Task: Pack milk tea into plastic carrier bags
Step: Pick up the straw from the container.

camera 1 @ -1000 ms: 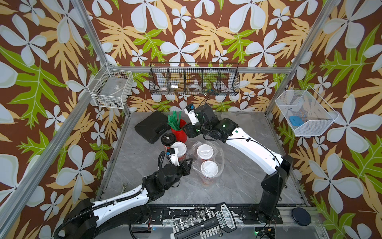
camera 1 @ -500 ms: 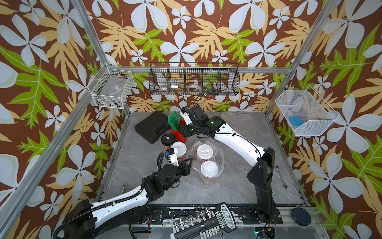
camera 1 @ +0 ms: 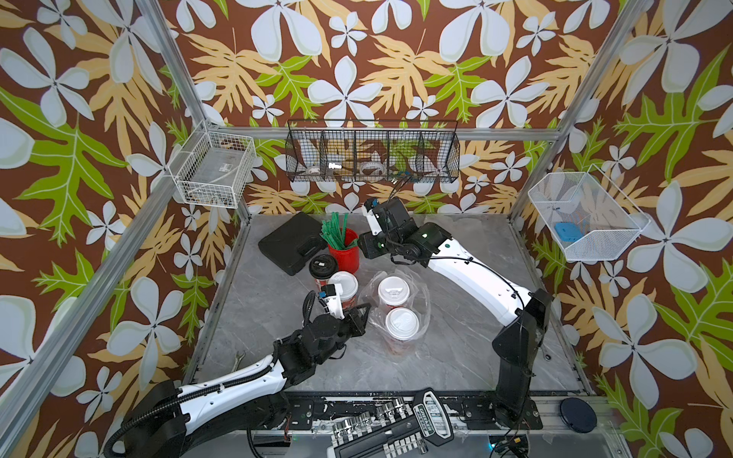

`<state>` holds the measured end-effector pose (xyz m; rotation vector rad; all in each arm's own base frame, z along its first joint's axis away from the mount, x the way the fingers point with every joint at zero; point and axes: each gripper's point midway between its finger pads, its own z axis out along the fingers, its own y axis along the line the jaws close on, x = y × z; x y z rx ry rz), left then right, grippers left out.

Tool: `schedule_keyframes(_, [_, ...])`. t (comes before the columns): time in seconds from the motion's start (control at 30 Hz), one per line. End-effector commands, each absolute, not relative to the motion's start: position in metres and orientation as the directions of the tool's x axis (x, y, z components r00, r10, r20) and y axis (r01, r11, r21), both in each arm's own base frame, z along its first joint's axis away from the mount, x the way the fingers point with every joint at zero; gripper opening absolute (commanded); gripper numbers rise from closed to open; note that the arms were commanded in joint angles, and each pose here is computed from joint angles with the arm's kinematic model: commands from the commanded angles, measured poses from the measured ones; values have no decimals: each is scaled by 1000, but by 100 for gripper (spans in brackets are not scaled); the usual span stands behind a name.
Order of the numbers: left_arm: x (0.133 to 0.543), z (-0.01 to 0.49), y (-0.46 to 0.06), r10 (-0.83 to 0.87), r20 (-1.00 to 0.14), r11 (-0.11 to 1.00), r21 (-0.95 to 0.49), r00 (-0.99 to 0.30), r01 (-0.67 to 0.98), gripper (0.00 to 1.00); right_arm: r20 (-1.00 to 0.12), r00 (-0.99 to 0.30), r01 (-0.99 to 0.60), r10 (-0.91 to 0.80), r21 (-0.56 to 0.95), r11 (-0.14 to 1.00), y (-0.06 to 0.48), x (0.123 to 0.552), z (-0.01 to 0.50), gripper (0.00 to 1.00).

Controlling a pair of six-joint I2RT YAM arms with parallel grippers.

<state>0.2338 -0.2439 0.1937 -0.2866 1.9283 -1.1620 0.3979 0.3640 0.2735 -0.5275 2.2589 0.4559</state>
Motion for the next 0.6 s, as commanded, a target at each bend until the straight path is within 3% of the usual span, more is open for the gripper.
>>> schedule_keyframes(0.0, [235, 202, -243, -584, -543, 524, -820, -603, 230, 0, -743, -636, -507, -208, 200, 838, 376, 402, 271, 50])
schedule_keyframes(0.13, [235, 205, -241, -589, -546, 524, -819, -596, 232, 0, -733, -647, -521, -209, 226, 823, 389, 406, 263, 41])
schedule_keyframes(0.27, [234, 206, -239, -591, -547, 526, -819, -592, 232, 0, -727, -655, -524, -203, 244, 816, 395, 409, 258, 24])
schedule_keyframes(0.57, [234, 206, -238, -593, -550, 528, -817, -588, 233, 0, -696, -687, -525, -208, 277, 805, 402, 405, 245, 30])
